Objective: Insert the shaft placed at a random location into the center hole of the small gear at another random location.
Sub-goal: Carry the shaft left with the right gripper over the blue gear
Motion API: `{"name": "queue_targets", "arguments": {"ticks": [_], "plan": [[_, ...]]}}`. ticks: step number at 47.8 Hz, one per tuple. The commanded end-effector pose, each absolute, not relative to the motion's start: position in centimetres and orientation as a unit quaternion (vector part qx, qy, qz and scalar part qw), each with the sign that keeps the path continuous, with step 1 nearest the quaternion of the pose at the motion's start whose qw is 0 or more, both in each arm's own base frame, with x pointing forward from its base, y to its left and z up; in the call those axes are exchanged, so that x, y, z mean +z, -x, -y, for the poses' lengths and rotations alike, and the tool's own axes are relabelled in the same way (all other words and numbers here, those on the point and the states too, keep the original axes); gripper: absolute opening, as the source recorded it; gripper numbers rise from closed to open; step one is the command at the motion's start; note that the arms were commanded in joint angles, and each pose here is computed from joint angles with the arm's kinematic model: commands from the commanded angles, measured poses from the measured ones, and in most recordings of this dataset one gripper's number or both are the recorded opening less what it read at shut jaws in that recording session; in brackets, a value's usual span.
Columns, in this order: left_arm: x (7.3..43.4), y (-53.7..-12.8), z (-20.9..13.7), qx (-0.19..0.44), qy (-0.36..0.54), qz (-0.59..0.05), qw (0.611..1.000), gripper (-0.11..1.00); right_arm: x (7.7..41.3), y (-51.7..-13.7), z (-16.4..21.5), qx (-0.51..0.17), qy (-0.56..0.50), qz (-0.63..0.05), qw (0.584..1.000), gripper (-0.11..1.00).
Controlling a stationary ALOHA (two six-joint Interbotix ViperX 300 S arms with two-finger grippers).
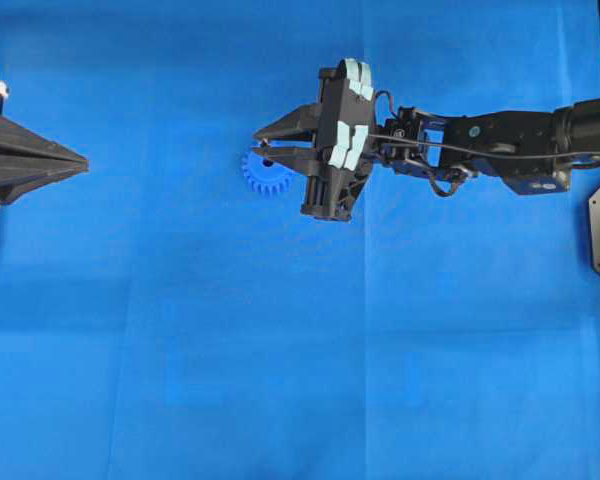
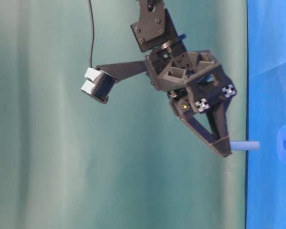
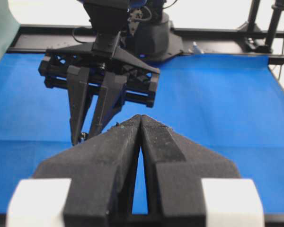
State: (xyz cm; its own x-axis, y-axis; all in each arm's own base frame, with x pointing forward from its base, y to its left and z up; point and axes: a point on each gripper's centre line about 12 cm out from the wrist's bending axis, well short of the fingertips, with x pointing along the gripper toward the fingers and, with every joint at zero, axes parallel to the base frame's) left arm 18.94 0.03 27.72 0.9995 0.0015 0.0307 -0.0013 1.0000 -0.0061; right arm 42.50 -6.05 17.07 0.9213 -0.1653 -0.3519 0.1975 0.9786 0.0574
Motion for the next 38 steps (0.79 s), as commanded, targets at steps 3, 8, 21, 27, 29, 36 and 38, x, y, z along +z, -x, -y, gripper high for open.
{"name": "queue_targets", "arguments": {"ticks": [3, 8, 21, 27, 29, 36, 38], "plan": [[28.1, -19.1, -0.1, 0.002, 0.005, 0.021, 1.000, 0.00, 17.7, -43.3, 6.2, -0.093, -0.043, -0.157, 0.982, 0.04], [28.1, -19.1, -0.1, 0.002, 0.005, 0.021, 1.000, 0.00, 16.8, -43.5, 6.4, -0.095, -0.043, -0.161, 0.981, 0.04], [28.1, -19.1, -0.1, 0.002, 0.005, 0.021, 1.000, 0.00, 15.4, -43.7, 6.4, -0.098, -0.044, -0.167, 0.980, 0.04], [28.1, -19.1, -0.1, 0.002, 0.005, 0.021, 1.000, 0.00, 15.2, -43.7, 6.4, -0.098, -0.044, -0.169, 0.980, 0.04], [28.1, -19.1, -0.1, 0.002, 0.005, 0.020, 1.000, 0.00, 15.2, -43.7, 6.4, -0.098, -0.044, -0.169, 0.980, 0.04], [28.1, -19.1, -0.1, 0.002, 0.005, 0.021, 1.000, 0.00, 14.7, -43.7, 6.4, -0.097, -0.043, -0.173, 0.979, 0.04], [28.1, -19.1, -0.1, 0.002, 0.005, 0.020, 1.000, 0.00, 14.5, -43.8, 6.5, -0.098, -0.044, -0.174, 0.979, 0.04]]}}
